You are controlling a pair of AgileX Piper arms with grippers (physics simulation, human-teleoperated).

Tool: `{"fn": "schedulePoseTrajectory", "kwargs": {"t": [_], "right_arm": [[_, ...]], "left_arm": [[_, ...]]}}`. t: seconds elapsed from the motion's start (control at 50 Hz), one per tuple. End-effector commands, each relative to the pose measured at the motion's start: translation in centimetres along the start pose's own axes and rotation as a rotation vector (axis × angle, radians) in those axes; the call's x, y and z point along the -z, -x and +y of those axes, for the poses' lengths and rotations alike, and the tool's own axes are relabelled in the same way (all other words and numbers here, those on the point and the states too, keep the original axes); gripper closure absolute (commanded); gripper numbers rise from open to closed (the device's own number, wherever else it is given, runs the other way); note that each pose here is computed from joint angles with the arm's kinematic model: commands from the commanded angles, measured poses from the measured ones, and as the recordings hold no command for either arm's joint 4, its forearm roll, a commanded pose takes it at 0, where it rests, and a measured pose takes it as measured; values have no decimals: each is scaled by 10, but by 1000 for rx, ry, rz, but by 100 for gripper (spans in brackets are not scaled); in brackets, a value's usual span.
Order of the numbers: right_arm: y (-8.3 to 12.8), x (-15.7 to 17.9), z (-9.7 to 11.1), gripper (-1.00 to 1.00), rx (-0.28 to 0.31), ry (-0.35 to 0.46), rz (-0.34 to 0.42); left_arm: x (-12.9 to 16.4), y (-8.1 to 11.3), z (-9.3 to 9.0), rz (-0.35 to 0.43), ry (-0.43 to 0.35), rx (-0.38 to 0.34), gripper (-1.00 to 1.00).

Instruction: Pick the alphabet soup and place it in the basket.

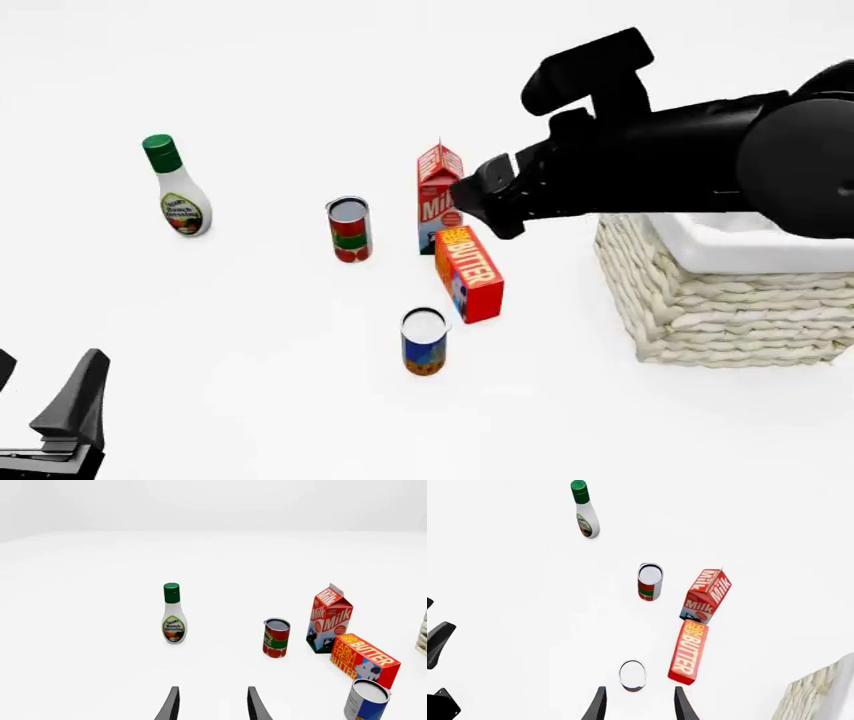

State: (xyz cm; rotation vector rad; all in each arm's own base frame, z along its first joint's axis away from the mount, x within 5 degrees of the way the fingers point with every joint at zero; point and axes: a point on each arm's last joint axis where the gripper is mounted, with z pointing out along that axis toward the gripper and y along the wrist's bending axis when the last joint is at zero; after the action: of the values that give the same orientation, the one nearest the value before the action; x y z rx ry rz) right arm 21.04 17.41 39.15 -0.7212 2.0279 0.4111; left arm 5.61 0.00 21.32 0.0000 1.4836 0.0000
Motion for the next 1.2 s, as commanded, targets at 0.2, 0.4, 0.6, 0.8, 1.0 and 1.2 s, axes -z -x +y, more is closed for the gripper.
{"fn": "schedulePoseTrajectory", "kwargs": {"t": [0.2,0.4,0.6,0.8,1.0,1.2], "right_arm": [[-16,-46,9,-100,-6,25,47],[-26,-70,9,-100,-13,23,66],[-38,-90,7,-100,-37,15,78],[-46,-99,11,-100,-41,25,94],[-56,-108,11,-100,-53,22,111],[-66,-125,13,-100,-55,27,130]], "left_arm": [[0,0,0,0,0,0,-100],[0,0,0,0,0,0,-100],[0,0,0,0,0,0,-100],[0,0,0,0,0,0,-100],[0,0,0,0,0,0,-100],[0,0,0,0,0,0,-100]]}}
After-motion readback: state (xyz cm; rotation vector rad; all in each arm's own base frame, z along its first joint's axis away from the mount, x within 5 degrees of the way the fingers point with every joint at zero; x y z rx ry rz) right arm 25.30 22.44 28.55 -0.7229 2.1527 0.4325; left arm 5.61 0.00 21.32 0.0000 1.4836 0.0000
